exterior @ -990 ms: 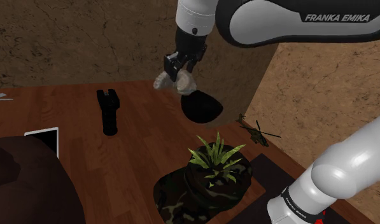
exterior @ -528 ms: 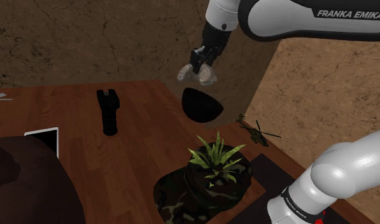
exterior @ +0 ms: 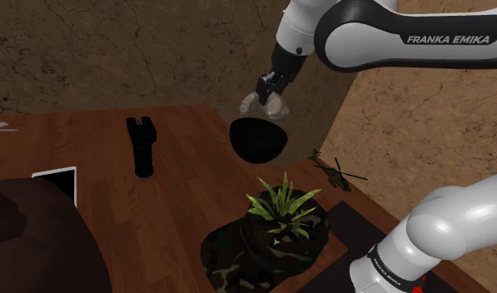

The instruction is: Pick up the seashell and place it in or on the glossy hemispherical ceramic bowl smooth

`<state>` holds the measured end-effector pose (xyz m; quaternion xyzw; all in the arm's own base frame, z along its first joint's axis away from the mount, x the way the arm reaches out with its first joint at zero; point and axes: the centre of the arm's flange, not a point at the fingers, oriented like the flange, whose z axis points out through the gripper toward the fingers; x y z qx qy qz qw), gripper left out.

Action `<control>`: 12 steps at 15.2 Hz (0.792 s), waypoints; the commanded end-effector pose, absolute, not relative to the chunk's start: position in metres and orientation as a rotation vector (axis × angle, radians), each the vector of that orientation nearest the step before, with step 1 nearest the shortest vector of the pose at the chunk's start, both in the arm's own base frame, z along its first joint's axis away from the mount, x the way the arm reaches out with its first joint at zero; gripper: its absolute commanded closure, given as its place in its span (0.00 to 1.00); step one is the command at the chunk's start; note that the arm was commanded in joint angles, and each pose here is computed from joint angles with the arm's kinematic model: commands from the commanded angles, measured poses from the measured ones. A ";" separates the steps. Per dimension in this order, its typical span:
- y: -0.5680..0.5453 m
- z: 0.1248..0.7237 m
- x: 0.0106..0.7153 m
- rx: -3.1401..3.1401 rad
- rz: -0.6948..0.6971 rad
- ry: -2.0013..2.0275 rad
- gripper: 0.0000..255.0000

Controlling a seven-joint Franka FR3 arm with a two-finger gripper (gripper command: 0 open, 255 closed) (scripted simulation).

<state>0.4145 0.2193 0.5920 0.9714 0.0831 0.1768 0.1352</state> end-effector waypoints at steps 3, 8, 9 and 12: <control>0.219 0.570 0.415 2.814 0.514 0.241 1.00; 0.219 0.544 0.415 2.814 0.514 0.241 1.00; 0.219 0.539 0.415 2.814 0.514 0.241 1.00; 0.219 0.528 0.415 2.814 0.514 0.241 1.00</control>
